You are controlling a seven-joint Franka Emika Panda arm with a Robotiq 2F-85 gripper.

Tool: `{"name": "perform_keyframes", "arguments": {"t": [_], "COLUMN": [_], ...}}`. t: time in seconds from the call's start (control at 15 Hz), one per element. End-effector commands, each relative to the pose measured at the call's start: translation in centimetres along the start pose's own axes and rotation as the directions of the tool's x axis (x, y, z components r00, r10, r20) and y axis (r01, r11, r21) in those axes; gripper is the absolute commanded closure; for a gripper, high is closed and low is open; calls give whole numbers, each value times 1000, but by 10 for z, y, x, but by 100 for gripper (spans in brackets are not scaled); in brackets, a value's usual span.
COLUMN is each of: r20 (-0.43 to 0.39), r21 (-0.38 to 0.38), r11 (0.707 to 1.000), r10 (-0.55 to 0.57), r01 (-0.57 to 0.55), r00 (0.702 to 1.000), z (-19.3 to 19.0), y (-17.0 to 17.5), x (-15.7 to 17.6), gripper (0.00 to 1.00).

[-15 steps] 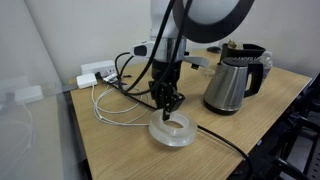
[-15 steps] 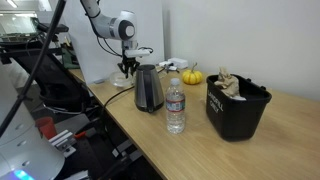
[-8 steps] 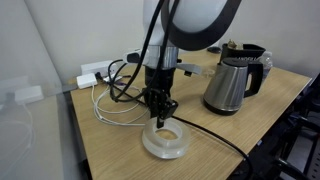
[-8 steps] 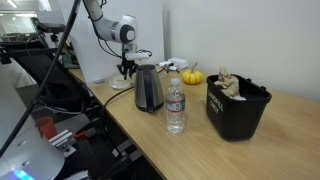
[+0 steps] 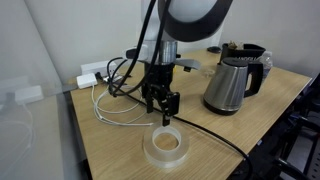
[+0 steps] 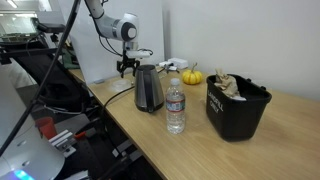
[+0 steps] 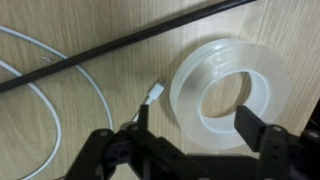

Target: Pick up the clear tape and move it to the left.

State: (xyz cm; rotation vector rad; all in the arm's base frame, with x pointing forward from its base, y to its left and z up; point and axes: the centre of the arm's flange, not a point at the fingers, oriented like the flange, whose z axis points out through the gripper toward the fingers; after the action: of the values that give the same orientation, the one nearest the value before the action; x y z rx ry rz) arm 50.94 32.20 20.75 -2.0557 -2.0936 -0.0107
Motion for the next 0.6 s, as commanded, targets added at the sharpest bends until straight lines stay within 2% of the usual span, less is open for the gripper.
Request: {"name": "perform_keyframes", "arguments": {"t": [0.0,0.33,0.53], "r20": [1,-36,-109], "r21": [-67,-225,-270], "r11": [998,970,954], "r10": [19,84,106], "r01": [-19,-90,-132], "r00": [1000,996,988], "z": [-42,-126,-157], "y": [0,9,4], "x": [-11,-25,-28], "gripper": [0,0,0]}}
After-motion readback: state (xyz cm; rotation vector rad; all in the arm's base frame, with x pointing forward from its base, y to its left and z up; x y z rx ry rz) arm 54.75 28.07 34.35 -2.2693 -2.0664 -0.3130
